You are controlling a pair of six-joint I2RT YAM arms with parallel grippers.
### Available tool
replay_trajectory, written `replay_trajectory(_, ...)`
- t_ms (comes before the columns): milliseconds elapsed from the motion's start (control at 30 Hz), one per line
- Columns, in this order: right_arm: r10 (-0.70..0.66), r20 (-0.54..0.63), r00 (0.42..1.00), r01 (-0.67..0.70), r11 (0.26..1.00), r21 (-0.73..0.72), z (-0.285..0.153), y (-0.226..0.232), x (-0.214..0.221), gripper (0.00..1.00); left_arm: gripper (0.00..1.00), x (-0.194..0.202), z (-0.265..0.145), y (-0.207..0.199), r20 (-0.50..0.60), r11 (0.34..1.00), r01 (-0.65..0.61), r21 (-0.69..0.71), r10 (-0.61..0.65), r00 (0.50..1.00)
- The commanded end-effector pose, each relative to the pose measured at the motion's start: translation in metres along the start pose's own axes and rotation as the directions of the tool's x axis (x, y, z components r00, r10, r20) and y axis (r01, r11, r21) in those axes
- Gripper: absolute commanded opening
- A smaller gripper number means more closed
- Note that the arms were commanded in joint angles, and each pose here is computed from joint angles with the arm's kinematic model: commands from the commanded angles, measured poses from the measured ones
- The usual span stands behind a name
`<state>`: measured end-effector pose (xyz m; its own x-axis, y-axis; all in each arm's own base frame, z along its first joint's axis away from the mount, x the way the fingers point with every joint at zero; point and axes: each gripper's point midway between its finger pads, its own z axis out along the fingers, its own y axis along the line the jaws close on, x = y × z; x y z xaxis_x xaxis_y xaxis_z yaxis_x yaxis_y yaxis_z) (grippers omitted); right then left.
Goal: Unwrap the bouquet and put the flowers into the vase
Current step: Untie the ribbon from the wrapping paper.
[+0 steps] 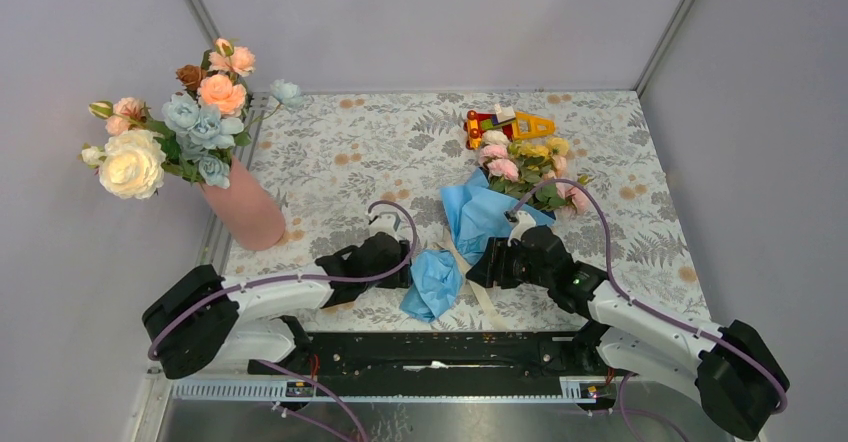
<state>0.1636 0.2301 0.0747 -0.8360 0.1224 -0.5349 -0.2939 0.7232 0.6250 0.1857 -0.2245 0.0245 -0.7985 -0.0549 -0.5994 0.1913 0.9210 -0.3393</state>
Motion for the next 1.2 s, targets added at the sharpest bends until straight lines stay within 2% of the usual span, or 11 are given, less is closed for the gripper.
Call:
replay_trajectory(0, -0.005, 0.038, 0.999, 0.005, 1.0, -0.006, -0.001, 0.002, -0.005, 0.59, 0.52, -0.013, 0.004, -0.016, 0.035, 1.0, 0.01, 0.027, -0.011, 0.999)
replay_trajectory(267, 0.002, 0.046, 0.999, -0.002, 1.0, 0.0, -0.001, 0.0, -0.005, 0.58, 0.46, -0.005, 0.008, -0.01, 0.032, 0.999, -0.012, -0.031, 0.013, 0.999)
replay_trajectory(500, 0.004, 0.053, 0.999, -0.004, 1.0, 0.001, -0.002, -0.001, -0.005, 0.58, 0.33, -0.005, 0.011, -0.003, 0.036, 0.996, -0.021, -0.09, 0.024, 0.999)
replay_trajectory(600, 0.004, 0.056, 0.998, -0.004, 1.0, 0.001, -0.003, -0.002, -0.004, 0.58, 0.32, -0.002, 0.014, -0.003, 0.03, 0.995, -0.022, -0.102, 0.026, 0.999)
replay_trajectory(833, 0.004, 0.068, 0.998, -0.005, 1.0, 0.011, -0.006, -0.006, -0.003, 0.58, 0.19, 0.0, 0.016, -0.001, 0.029, 0.991, -0.024, -0.129, 0.028, 0.999)
replay_trajectory(933, 0.003, 0.074, 0.997, -0.005, 1.0, 0.018, -0.006, -0.008, -0.004, 0.58, 0.1, 0.0, 0.016, 0.0, 0.032, 0.99, -0.02, -0.139, 0.025, 0.999)
replay_trajectory(1000, 0.0, 0.069, 0.998, -0.002, 1.0, 0.025, -0.006, -0.008, -0.004, 0.58, 0.0, -0.001, 0.016, 0.0, 0.039, 0.991, -0.014, -0.136, 0.019, 0.999)
replay_trajectory(1167, -0.003, 0.058, 0.998, 0.001, 0.999, 0.033, -0.013, -0.004, -0.006, 0.59, 0.0, -0.017, 0.007, -0.014, 0.093, 0.997, 0.002, -0.071, 0.004, 0.996)
